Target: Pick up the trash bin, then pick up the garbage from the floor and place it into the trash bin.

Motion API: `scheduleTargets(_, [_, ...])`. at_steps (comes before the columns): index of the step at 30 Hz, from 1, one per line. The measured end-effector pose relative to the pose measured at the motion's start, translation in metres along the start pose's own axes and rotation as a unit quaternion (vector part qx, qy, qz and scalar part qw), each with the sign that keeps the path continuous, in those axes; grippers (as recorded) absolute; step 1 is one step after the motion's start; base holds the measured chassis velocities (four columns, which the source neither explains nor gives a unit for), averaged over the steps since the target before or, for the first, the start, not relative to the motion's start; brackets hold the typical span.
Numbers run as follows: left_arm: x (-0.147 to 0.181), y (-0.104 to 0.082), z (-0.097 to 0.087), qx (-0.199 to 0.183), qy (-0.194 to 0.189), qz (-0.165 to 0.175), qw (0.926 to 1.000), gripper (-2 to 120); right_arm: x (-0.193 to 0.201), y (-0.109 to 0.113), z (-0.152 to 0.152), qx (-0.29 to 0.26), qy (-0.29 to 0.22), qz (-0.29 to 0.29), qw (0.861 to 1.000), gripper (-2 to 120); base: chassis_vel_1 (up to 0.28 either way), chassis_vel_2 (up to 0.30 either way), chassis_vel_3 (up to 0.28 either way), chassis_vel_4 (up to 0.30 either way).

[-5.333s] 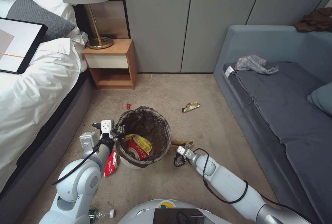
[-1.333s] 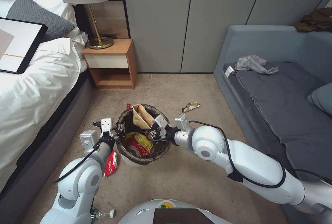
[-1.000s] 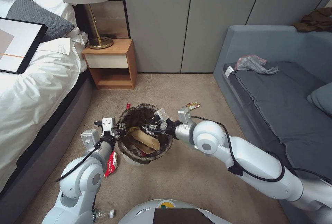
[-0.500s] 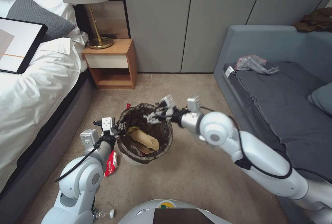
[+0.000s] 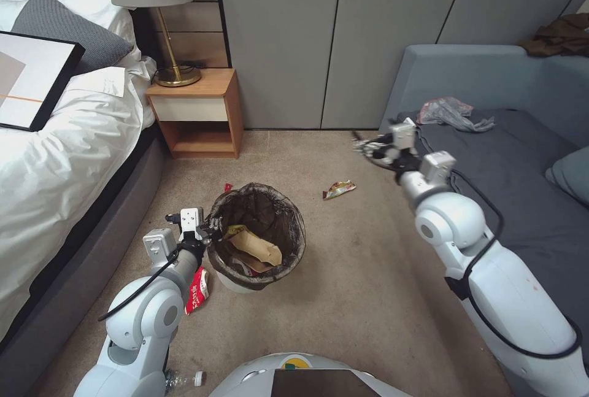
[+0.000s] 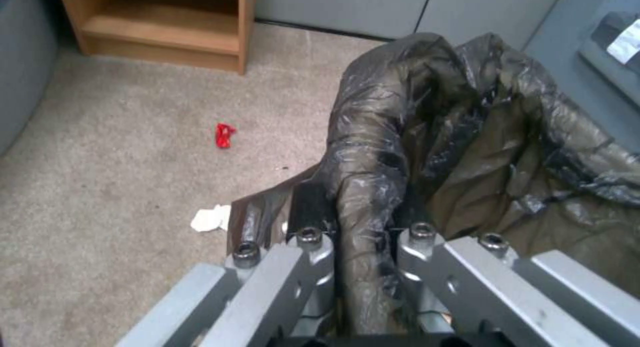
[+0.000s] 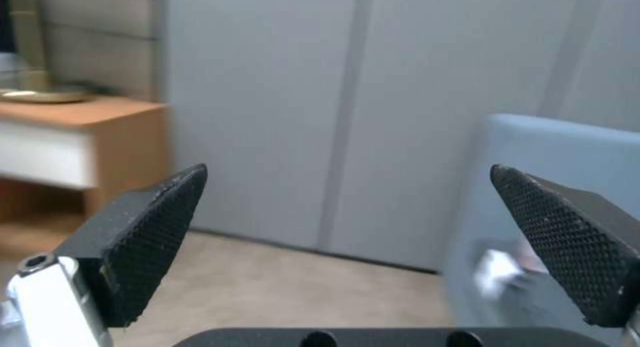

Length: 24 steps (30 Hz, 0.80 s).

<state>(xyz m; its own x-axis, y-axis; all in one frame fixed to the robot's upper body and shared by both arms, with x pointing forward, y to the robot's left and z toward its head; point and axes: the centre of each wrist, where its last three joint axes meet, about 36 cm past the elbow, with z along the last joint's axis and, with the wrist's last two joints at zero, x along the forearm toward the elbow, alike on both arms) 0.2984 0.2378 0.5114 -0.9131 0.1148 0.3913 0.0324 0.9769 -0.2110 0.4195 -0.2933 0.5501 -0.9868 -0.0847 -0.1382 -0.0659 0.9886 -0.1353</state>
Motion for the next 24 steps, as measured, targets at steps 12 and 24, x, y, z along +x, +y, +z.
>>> scheduleTargets(12, [0.007,-0.003,0.002,0.01,0.005,0.002,0.9999,6,0.099,-0.009,0.101,0.001,0.015,0.148,0.989,100,0.0,0.0,0.0,0.0])
scheduleTargets(24, [0.014,-0.007,0.003,0.019,0.009,0.008,0.9998,6,0.112,0.01,0.122,-0.005,0.016,0.135,0.991,100,0.0,0.0,0.0,0.0])
